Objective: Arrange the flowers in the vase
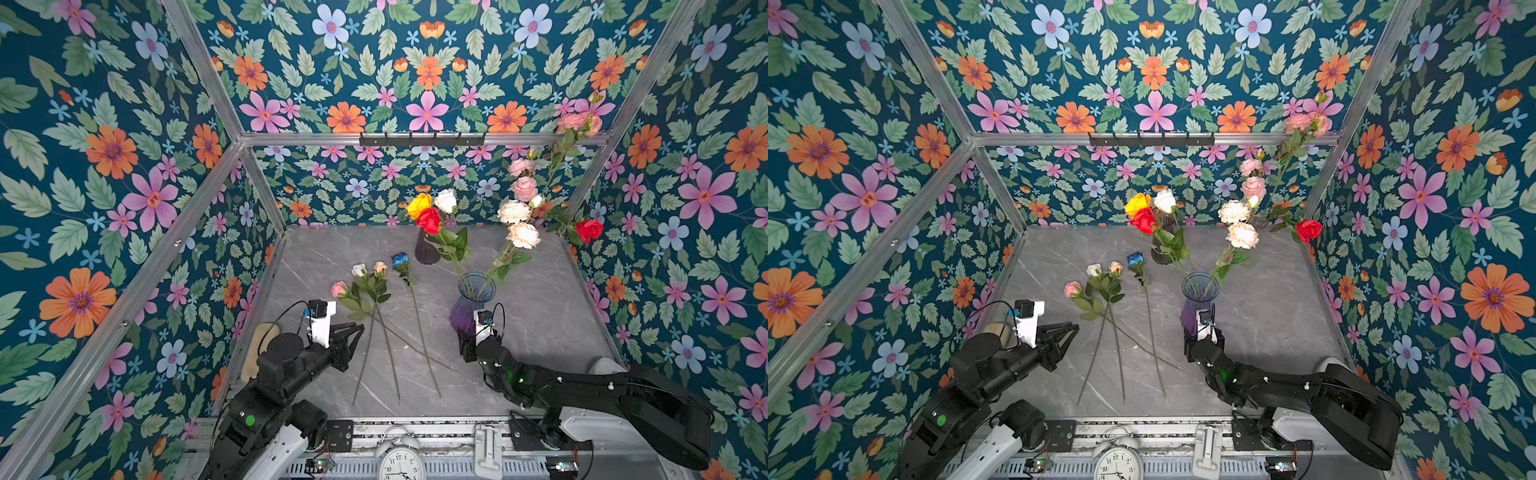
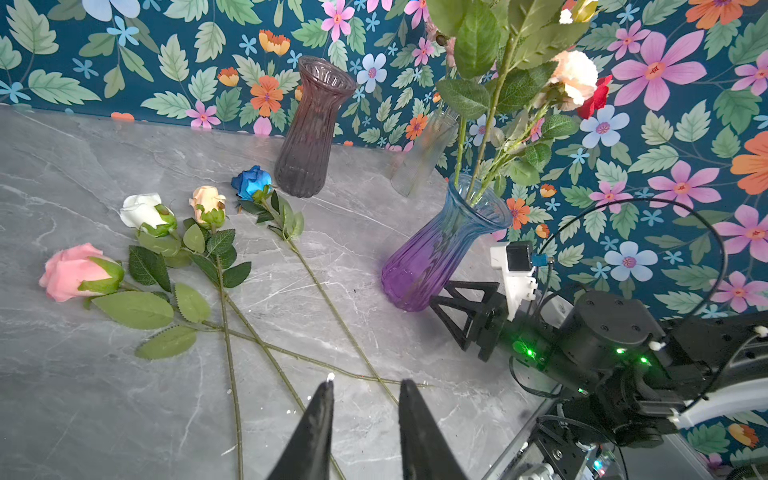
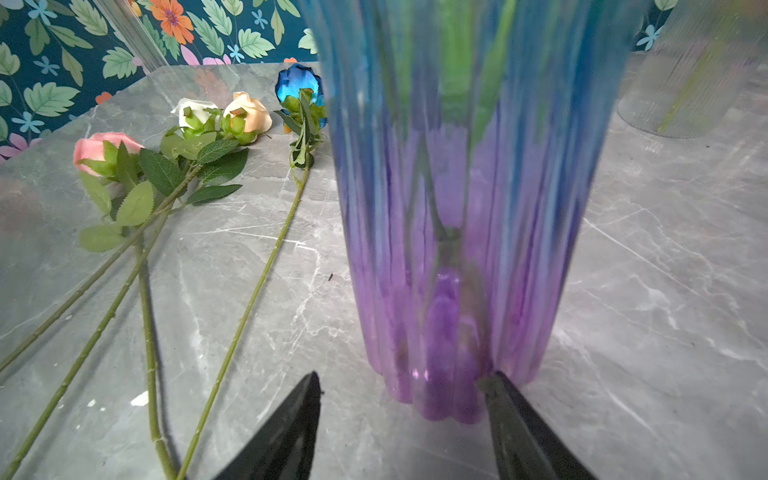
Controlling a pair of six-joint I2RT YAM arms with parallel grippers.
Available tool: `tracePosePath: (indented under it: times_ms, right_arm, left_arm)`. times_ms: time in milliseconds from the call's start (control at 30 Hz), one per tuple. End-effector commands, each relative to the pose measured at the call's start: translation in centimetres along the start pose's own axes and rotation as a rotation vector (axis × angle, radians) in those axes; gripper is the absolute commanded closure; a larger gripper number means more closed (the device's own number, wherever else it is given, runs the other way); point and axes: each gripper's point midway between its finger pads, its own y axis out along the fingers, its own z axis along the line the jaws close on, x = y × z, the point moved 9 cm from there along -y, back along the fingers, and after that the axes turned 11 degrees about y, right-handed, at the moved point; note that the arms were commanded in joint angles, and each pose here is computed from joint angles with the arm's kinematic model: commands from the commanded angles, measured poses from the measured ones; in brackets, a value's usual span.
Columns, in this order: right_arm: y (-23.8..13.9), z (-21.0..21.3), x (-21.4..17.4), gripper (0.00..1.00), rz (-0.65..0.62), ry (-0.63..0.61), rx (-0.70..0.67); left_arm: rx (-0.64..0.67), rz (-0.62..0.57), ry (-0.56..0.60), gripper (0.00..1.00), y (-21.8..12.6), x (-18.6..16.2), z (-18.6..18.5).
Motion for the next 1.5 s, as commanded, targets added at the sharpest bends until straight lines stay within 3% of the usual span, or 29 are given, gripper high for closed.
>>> tracePosePath:
  times_ms: [0, 733, 800, 833, 933, 1100, 1333, 1467]
  right_arm:
    - [0.5, 0.3, 0.7, 0.36, -0.023, 0.016, 0.028]
    - [6.4, 0.0, 3.2, 0.34, -0.005, 0.066, -0.032]
    - [6.7, 0.3, 3.2, 0.23, 0.000, 0.078, -0.003]
    - [6.7, 0.4, 3.1, 0.11, 0.001, 0.084, 0.007]
    - [6.7, 0.5, 2.7, 0.02, -0.008, 0.102, 0.013]
    - [6.5, 1.3, 2.5, 0.01, -0.031, 0.080, -0.036]
    - [7.6, 0.9, 3.2, 0.01, -0.128, 0.223, -0.236]
    - [8.7, 1.1, 3.5, 0.01, -0.135, 0.222, -0.280]
  left_arm:
    - [-0.008, -0.025, 0.017, 0.70, 0.0, 0.4, -0.1]
    - [-0.006, -0.011, 0.025, 0.74, 0.3, 0.2, 0.0]
    - [-0.004, -0.013, 0.025, 0.74, 0.3, 0.3, 0.0]
    - [-0.006, -0.012, 0.025, 0.74, 0.3, 0.3, 0.0]
    - [-0.004, -0.014, 0.026, 0.74, 0.2, 0.3, 0.0]
    - [-0.008, -0.015, 0.027, 0.74, 0.2, 0.3, 0.0]
    - [-0.008, -0.014, 0.027, 0.74, 0.2, 0.3, 0.0]
    - [-0.009, -0.016, 0.028, 0.74, 0.2, 0.3, 0.0]
